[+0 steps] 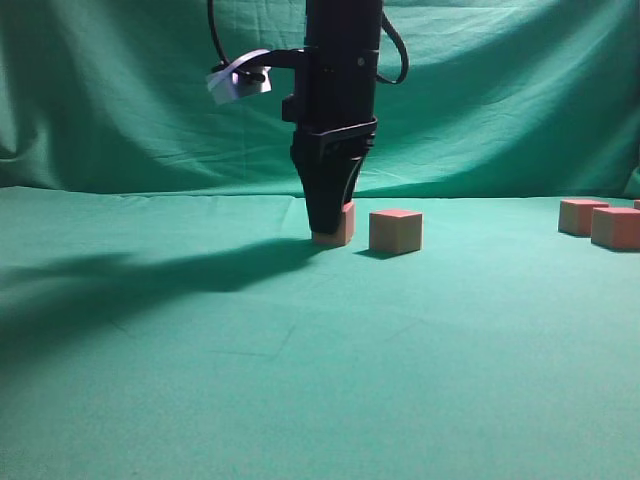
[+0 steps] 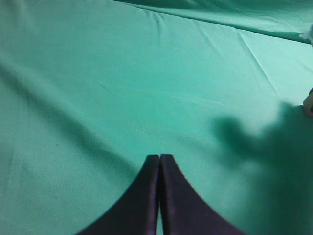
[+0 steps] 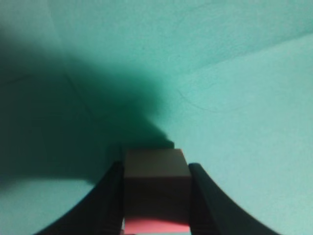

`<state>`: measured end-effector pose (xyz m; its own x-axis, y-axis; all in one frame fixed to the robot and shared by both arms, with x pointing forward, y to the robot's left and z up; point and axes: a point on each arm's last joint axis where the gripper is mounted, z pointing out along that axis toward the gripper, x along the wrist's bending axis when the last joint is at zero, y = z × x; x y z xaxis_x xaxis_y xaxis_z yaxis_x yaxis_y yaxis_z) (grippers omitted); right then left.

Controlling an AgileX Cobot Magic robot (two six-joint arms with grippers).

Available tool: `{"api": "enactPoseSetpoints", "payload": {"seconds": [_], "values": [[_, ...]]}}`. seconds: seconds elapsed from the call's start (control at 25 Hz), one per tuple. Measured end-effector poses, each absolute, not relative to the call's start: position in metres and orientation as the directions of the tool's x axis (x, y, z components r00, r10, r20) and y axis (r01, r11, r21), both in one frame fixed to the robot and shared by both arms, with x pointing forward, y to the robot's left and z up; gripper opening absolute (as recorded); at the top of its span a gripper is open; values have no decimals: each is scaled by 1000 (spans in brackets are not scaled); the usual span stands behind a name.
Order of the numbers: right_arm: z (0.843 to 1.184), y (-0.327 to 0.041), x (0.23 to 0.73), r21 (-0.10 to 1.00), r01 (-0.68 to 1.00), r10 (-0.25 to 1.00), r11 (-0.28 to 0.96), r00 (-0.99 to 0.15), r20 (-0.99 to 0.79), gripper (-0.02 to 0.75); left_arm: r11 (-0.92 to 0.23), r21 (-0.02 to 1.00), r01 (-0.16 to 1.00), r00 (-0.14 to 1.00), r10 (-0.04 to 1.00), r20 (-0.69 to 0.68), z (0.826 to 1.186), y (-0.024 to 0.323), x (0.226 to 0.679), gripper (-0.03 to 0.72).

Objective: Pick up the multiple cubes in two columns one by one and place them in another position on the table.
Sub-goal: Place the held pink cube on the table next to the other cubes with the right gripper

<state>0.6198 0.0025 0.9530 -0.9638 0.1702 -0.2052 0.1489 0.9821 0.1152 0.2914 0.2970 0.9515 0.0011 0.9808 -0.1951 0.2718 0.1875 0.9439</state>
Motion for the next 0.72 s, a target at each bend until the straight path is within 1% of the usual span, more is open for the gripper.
{"api": "enactPoseSetpoints", "payload": {"seconds": [0.56, 0.64, 0.72], "values": [[952, 4, 619, 128, 154, 176, 980, -966, -191, 273, 187, 944, 272, 1, 981, -195, 952, 297, 291, 0], [952, 5, 619, 134, 161, 184, 978, -966, -181, 349, 187, 944, 272, 1, 981, -195, 952, 297, 291, 0], [951, 5, 618, 138, 167, 190, 976, -966, -177, 454, 187, 944, 272, 1, 981, -195, 952, 297, 291, 0]]}}
